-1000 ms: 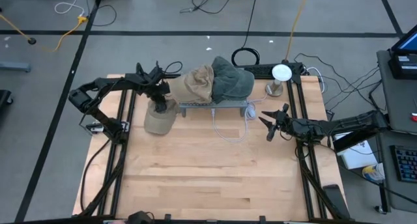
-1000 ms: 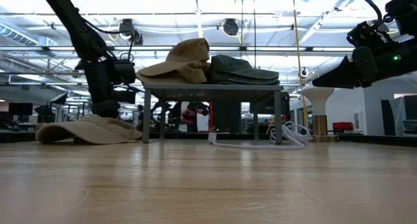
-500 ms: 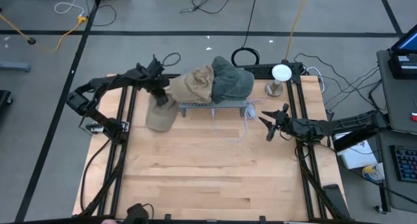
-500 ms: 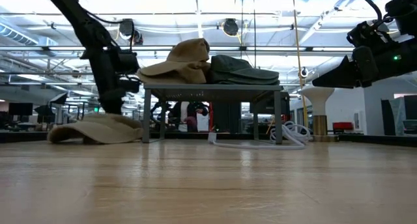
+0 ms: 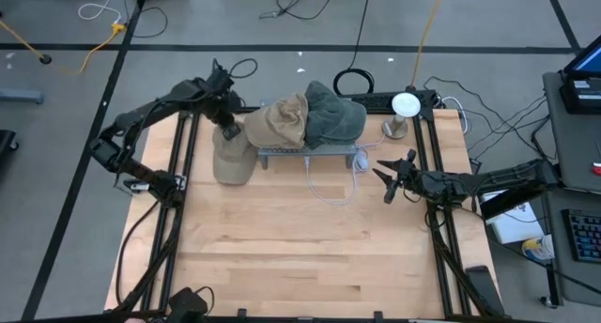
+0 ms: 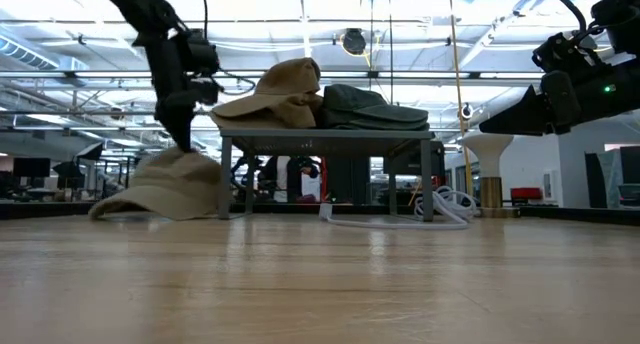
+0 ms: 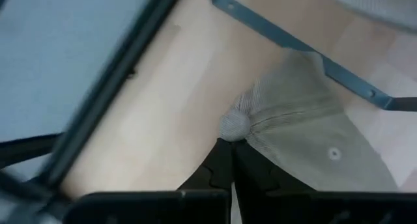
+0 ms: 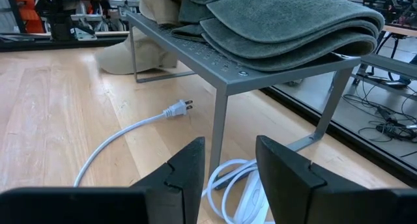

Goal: Pick & Place hat
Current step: Stack the bottom brown cap on top of the brown caps on the shelf

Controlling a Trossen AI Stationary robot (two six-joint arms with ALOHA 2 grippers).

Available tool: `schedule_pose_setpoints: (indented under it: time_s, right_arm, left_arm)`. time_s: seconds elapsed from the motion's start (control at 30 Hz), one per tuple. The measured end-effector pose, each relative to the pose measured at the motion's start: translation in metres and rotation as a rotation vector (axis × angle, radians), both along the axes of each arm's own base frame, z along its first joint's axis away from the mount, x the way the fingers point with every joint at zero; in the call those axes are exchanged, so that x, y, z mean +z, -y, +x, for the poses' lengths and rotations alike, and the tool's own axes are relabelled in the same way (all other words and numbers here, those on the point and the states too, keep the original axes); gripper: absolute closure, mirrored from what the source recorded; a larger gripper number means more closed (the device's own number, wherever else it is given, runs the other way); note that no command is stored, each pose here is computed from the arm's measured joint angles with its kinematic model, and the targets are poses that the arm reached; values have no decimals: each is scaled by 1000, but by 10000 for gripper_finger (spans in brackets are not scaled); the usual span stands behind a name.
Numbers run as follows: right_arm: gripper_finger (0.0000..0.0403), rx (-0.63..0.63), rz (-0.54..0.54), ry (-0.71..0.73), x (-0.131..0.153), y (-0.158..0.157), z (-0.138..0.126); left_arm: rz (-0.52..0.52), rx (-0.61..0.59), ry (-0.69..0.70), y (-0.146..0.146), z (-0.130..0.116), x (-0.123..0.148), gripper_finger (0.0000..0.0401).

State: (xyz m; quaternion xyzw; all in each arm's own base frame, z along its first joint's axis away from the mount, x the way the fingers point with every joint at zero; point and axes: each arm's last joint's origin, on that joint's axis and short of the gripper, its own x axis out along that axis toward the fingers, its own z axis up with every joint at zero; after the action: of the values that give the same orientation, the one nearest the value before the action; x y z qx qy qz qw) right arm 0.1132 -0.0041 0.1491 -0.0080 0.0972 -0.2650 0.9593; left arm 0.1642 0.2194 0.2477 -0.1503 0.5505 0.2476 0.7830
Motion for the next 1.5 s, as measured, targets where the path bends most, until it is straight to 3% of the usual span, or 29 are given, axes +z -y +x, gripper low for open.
schedule_pose_setpoints:
  time_s: [0.33,0.7,0.9,1.5]
  right_arm:
    - [273,0,0,0,0,0,0]
    - [273,1,0,0,0,0,0]
    - [273,1,0,0,0,0,0]
    - [273,1,0,0,0,0,0]
  left_arm:
    - [95,-83,-122,-2,-4,60,401]
    - [292,-365,-378,15,-4,124,401]
    - [391,-456,-506,25,-4,150,401]
    - [644,-661,-533,63,1,215,401]
